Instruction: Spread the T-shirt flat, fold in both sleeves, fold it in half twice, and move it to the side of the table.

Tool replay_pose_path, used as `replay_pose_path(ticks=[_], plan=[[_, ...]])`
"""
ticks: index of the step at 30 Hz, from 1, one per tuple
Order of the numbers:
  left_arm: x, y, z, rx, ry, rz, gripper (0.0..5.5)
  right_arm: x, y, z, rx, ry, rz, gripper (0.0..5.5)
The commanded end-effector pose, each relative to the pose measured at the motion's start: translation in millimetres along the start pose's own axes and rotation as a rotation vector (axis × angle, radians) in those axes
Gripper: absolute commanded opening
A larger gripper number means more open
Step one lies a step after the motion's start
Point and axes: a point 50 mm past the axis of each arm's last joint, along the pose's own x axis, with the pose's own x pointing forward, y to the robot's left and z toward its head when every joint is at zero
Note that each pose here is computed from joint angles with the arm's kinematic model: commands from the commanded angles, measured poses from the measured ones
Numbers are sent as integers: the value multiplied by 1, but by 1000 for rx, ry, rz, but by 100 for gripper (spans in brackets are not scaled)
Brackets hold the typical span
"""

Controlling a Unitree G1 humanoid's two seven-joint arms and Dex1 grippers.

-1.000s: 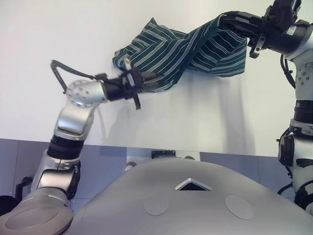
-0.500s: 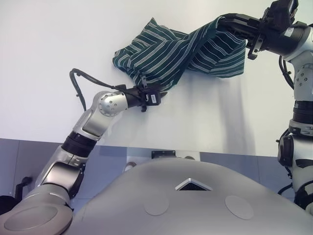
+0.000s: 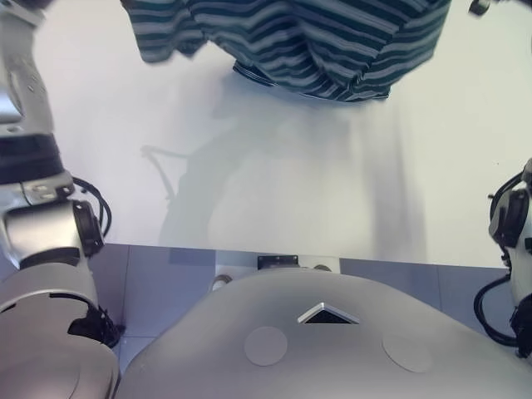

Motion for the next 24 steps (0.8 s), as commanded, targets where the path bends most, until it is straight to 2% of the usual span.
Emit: replay_pose_path(ticks=[1, 4, 7, 10, 13, 17, 20, 24], plan=[[30, 53, 24, 196, 51, 21, 1, 26, -48, 35, -221, 91, -119, 0], [56, 80, 31, 260, 142, 79, 1, 50, -72, 56, -322, 142, -204, 0], [77, 89, 31, 312, 262, 157, 1, 67, -83, 68, -388, 201, -298, 0], [85, 96, 34, 380, 342, 277, 1, 74, -90, 76, -476, 265, -427, 0], [89, 109, 53, 446, 350, 425, 1, 75, -98, 95, -583, 280, -576, 0], [87, 122, 76, 474, 310, 517, 1, 64, -109, 119, -653, 249, -719, 0], [86, 121, 78, 484, 280, 485, 1, 57, -112, 120, -686, 261, -725, 0], [78, 103, 44, 485, 320, 267, 1, 52, -106, 86, -662, 344, -551, 0]])
